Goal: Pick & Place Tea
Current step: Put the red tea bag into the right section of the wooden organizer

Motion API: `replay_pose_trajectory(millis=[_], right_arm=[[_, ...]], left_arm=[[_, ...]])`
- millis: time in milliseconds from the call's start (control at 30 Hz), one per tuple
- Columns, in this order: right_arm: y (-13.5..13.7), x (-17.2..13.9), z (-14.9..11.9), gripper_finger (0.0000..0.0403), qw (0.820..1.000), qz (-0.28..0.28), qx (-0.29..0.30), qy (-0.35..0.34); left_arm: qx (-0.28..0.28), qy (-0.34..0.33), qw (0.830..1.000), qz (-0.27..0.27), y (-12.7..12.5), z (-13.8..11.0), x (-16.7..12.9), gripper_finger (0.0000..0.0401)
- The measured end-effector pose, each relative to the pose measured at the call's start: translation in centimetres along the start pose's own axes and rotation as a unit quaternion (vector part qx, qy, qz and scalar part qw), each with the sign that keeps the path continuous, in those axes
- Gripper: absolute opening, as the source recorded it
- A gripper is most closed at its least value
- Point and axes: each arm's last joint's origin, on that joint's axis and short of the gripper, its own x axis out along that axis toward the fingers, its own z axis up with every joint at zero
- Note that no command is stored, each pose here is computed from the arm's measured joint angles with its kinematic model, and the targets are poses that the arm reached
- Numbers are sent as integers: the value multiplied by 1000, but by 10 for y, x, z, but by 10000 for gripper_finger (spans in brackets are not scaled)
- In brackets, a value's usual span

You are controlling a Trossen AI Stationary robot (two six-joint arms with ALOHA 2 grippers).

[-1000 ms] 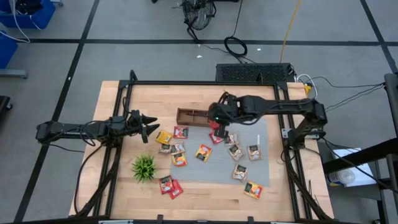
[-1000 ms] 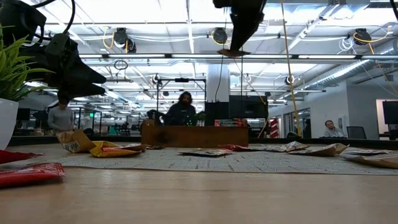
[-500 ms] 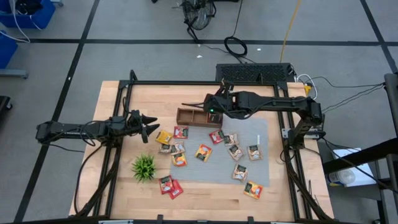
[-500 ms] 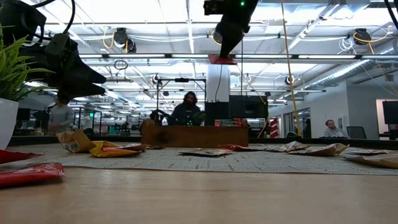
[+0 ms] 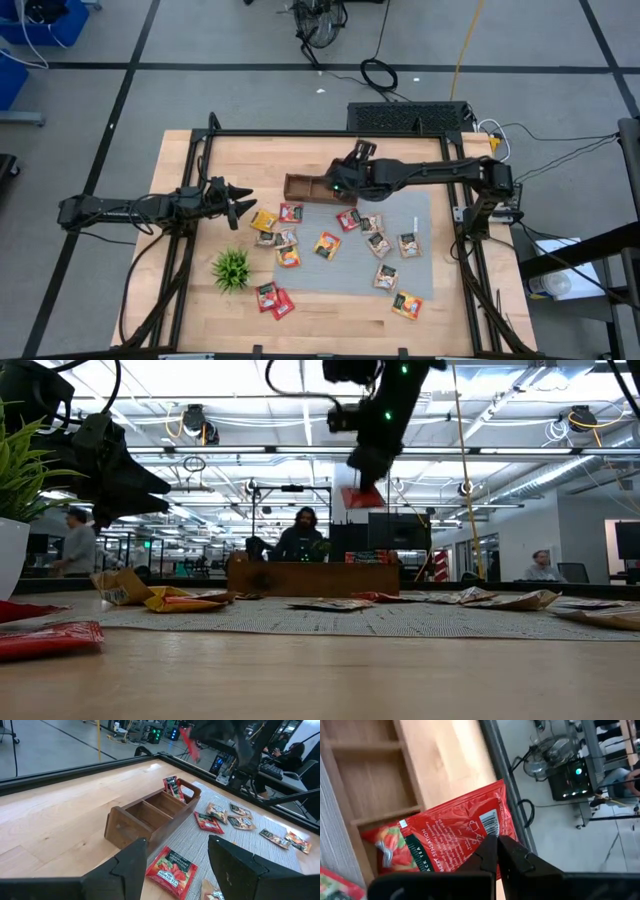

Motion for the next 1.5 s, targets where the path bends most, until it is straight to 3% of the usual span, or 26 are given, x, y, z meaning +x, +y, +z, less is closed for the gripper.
replay_pose_trajectory(millis=[567,1300,1500], right_arm=[[49,36,-9,0,1000,-8,-7,25],[64,65,-28,0,1000,-9,10,17],[66,65,-27,28,1000,18,13,14]], left_arm=[[0,0,1000,0,0,0,0,212],[0,0,1000,0,0,0,0,212],[0,0,1000,0,0,0,0,212]])
